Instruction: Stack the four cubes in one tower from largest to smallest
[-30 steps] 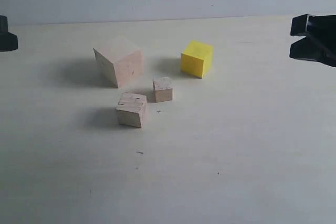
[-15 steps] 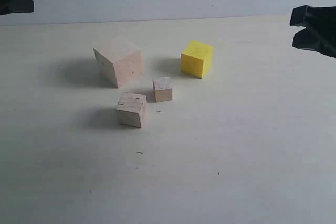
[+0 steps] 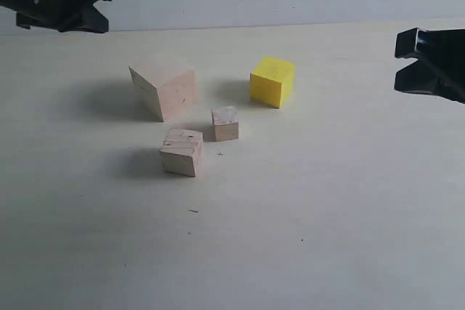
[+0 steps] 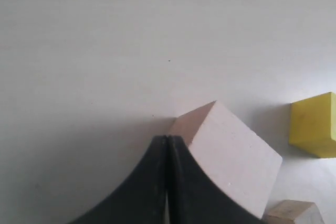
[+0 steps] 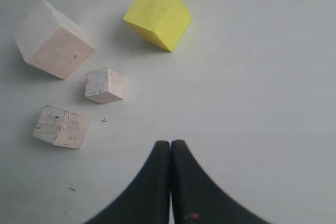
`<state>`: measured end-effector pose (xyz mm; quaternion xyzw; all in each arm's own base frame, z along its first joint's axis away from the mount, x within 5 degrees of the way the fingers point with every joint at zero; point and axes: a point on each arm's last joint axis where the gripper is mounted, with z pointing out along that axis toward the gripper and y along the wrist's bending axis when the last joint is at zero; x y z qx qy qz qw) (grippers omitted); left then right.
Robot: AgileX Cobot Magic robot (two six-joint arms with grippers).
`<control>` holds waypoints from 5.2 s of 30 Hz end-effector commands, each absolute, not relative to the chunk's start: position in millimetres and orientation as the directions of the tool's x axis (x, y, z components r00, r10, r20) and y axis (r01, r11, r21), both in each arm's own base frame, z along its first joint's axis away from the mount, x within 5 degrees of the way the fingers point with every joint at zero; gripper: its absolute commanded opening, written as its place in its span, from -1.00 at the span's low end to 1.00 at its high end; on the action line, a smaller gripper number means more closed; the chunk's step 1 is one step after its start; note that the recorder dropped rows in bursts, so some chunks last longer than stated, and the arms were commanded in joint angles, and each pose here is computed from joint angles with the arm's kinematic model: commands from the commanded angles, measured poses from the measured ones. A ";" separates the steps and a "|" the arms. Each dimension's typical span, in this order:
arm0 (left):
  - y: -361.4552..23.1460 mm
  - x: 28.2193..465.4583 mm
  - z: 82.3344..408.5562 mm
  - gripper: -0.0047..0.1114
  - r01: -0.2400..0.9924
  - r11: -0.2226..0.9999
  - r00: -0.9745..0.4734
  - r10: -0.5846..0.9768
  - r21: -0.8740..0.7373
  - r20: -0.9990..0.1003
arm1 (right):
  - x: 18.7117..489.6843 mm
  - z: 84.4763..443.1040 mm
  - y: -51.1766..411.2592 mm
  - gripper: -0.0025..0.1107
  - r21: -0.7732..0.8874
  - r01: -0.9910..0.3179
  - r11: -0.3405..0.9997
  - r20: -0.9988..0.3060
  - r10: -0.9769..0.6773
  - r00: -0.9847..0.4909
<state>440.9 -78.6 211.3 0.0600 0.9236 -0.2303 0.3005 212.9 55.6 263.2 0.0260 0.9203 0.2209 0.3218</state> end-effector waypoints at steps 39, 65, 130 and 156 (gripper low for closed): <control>-184.2 464.7 145.0 -0.92 0.714 0.637 -0.665 0.488 -0.290 -0.565 | 207.4 261.6 59.1 -0.96 0.427 -0.124 0.896 -0.532 0.138 -0.835; -223.4 426.2 142.6 -0.92 0.835 0.409 -0.548 0.688 -0.369 -0.476 | 204.8 259.1 57.8 -0.96 0.392 -0.145 0.908 -0.521 0.089 -0.849; -153.4 397.3 159.9 -0.92 0.558 0.707 -0.829 0.451 -0.433 -0.332 | 368.9 143.4 168.0 -0.96 0.610 -0.261 0.748 -0.304 -0.083 -0.949; -160.1 388.1 142.3 -0.92 0.568 0.643 -0.823 0.452 -0.514 -0.344 | 355.9 137.7 193.0 -0.96 0.637 -0.279 0.719 -0.264 -0.137 -0.955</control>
